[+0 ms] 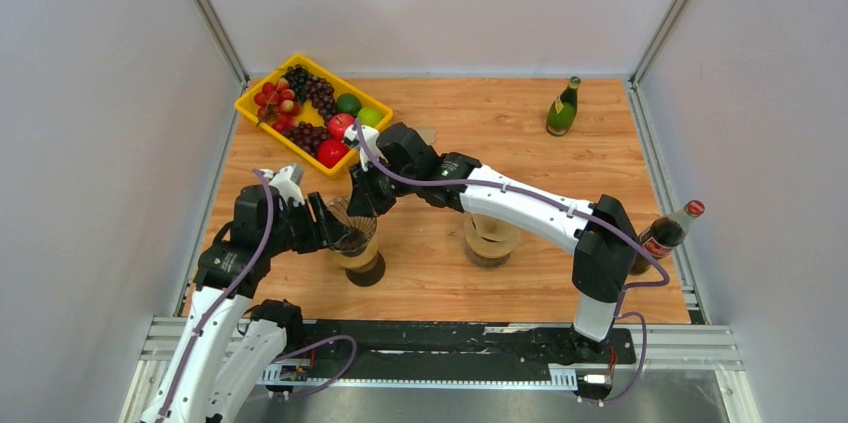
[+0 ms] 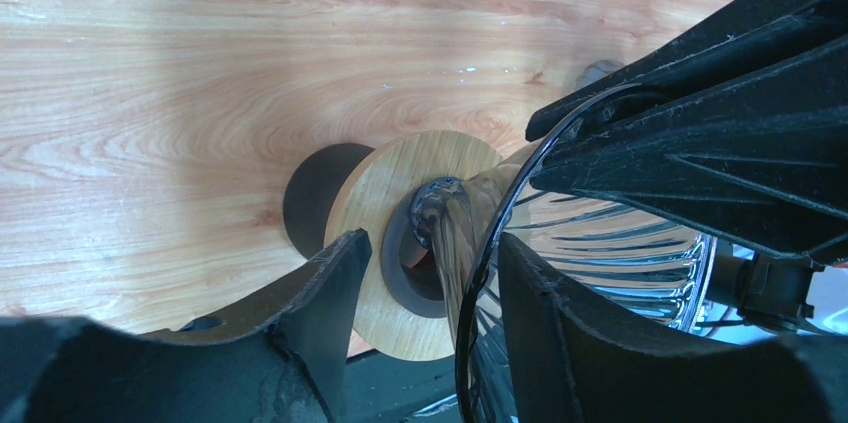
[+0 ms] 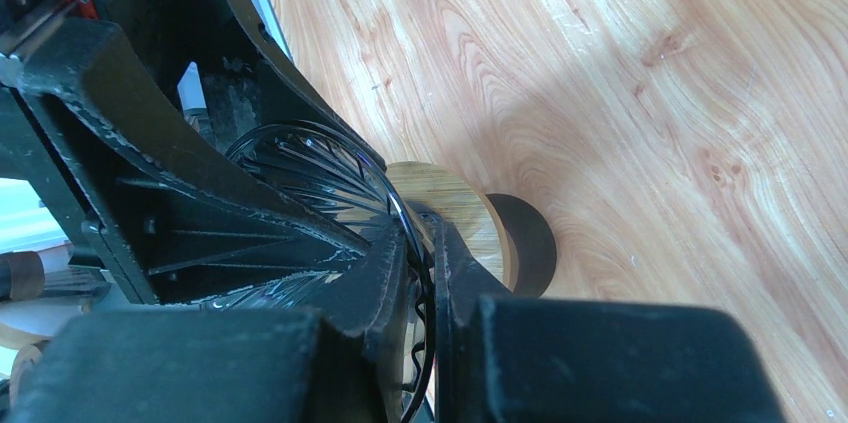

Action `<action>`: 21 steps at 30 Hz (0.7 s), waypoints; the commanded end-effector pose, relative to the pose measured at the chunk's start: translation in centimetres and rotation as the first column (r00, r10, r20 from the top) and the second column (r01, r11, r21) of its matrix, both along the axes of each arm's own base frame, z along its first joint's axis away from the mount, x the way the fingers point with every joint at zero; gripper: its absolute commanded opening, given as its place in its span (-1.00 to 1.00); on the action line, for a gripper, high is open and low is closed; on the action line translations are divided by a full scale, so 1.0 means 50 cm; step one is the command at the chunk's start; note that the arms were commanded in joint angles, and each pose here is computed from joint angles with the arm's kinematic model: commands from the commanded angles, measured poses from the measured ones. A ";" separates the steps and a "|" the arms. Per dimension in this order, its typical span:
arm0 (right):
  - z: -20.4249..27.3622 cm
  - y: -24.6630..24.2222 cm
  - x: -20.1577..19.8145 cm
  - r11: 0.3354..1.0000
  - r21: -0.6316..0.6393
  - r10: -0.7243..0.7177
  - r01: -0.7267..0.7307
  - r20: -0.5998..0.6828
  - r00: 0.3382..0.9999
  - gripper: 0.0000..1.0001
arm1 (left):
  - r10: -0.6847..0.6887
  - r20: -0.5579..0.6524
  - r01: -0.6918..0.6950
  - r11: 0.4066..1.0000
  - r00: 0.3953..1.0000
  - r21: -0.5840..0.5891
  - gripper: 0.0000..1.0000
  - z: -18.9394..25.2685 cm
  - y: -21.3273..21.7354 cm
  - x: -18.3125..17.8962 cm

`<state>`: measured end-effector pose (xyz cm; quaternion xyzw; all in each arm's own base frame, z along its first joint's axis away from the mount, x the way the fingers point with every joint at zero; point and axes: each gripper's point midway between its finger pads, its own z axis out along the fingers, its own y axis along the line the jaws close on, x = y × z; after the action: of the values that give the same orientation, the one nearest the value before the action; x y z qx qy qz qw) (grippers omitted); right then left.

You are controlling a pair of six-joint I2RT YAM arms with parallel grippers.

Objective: Place the coffee filter in the dripper

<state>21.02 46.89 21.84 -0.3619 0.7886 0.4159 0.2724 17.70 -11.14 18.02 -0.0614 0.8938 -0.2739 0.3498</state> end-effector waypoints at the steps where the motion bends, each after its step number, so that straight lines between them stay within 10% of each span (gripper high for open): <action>1: -0.046 -0.012 -0.013 0.998 -0.059 -0.020 0.019 -0.025 0.999 -1.00 | -0.011 -0.060 0.012 0.999 0.998 0.030 0.16 -0.031 0.007 -0.019; 21: -0.005 -0.010 -0.065 0.997 -0.012 0.073 -0.074 -0.024 0.997 -1.00 | -0.018 -0.027 0.019 0.999 0.999 0.026 0.16 0.028 0.009 -0.031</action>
<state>18.74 46.50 20.71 -0.3815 0.7880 0.4133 0.2505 16.25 -11.01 18.20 -0.0614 0.9045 -0.2709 0.3235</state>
